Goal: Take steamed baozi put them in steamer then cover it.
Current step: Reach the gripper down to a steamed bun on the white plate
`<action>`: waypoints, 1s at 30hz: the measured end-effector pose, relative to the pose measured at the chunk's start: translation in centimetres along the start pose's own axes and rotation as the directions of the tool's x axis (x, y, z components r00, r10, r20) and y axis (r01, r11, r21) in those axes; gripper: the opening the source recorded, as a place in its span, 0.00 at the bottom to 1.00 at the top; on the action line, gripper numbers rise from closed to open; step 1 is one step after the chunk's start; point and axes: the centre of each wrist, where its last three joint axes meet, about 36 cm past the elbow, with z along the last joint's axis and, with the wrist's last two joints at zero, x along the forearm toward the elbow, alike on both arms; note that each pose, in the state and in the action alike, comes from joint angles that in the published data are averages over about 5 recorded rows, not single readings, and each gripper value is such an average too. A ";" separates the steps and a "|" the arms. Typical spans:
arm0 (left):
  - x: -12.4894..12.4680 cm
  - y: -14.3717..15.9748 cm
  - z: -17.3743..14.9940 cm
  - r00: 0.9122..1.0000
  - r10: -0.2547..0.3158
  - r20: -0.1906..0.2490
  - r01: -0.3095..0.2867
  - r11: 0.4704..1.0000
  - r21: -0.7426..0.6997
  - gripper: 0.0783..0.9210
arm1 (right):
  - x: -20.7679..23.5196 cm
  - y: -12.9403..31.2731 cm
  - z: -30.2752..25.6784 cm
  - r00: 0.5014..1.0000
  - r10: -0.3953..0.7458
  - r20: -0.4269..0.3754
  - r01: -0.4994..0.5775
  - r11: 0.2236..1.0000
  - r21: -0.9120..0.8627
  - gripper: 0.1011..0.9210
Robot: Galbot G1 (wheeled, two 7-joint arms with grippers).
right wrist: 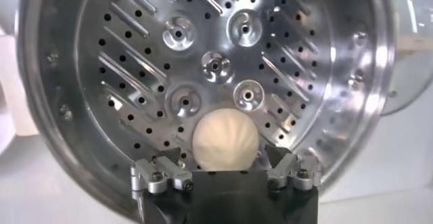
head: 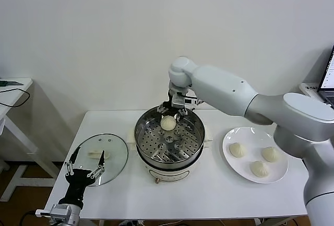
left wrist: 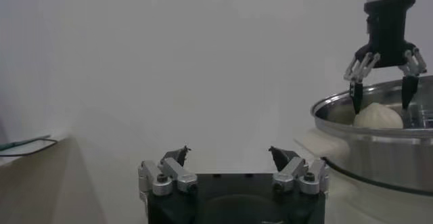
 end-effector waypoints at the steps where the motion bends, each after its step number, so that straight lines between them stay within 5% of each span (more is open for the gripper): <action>1: 0.0 0.0 0.0 1.000 0.001 0.001 -0.001 1.000 0.000 0.88 | 0.8 0.5 0.1 1.000 0.006 -0.002 -0.006 1.000 -0.018 0.88; 8: 0.3 -0.1 -0.3 1.000 0.003 0.005 -0.003 1.000 -0.003 0.88 | 7.4 5.9 0.4 0.999 0.030 -0.023 -0.034 0.971 -0.237 0.88; 14: 0.4 -0.3 -0.4 1.000 0.008 0.008 -0.008 1.000 -0.005 0.88 | 9.9 13.7 0.0 0.999 0.027 -0.019 -0.033 0.858 -0.513 0.88; 30: 0.4 -0.9 -0.8 1.000 0.011 0.020 -0.011 1.000 -0.001 0.88 | 4.3 28.8 -2.3 0.998 -0.040 0.053 0.064 0.406 -0.911 0.88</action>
